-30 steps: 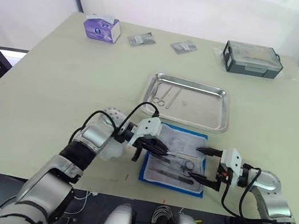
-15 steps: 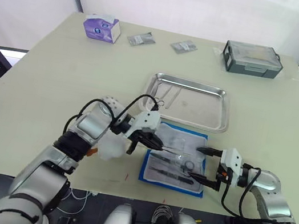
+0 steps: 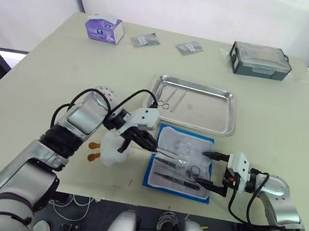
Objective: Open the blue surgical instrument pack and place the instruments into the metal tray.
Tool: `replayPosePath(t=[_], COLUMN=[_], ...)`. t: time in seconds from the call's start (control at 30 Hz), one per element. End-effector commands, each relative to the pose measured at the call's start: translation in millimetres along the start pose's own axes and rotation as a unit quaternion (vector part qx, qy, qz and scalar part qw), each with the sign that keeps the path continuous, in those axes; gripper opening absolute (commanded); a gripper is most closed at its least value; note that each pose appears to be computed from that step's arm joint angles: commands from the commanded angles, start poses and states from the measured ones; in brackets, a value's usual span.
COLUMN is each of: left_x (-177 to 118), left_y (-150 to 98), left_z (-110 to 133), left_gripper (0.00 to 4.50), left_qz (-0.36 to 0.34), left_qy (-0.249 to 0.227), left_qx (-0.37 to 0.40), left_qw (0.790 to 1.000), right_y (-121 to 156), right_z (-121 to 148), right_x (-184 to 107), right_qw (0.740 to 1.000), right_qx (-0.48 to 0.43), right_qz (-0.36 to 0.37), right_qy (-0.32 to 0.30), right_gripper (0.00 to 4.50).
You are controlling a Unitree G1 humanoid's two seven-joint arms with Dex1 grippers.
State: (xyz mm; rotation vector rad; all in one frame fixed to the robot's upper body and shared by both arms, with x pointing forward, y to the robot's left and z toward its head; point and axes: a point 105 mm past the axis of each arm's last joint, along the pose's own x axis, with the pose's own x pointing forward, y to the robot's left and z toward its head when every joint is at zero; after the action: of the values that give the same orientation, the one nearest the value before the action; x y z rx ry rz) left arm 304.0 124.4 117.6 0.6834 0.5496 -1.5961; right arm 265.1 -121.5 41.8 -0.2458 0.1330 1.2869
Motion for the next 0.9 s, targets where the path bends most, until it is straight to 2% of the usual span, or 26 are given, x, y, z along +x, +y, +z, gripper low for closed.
replayPosePath(t=[0.03,0.37,0.53,0.63,0.73,0.9], left_x=[-14,-41,-52,-57,-55,-47], left_y=[-3,-12,-14,-9,2,15], left_z=[12,-4,-5,8,27,54], left_gripper=[0.06,0.06,0.06,0.06,0.06,0.06], left_qz=[-0.015,-0.018,-0.021,-0.011,0.021,0.081], left_qy=[0.003,0.059,0.066,0.026,-0.044,-0.126], left_qx=[0.029,0.035,0.033,0.026,0.031,0.015], left_qw=[0.999,0.997,0.997,0.999,0.998,0.989], right_y=[31,31,32,32,32,32], right_z=[-58,-58,-58,-58,-58,-59], right_x=[1,1,0,0,0,-1], right_qw=[0.991,0.991,0.990,0.990,0.990,0.990], right_qx=[0.094,0.093,0.094,0.095,0.096,0.095], right_qz=[0.032,0.033,0.033,0.033,0.032,0.032], right_qy=[0.094,0.094,0.095,0.095,0.095,0.096], right_gripper=[4.50,4.50,4.50,4.50,4.50,4.50])
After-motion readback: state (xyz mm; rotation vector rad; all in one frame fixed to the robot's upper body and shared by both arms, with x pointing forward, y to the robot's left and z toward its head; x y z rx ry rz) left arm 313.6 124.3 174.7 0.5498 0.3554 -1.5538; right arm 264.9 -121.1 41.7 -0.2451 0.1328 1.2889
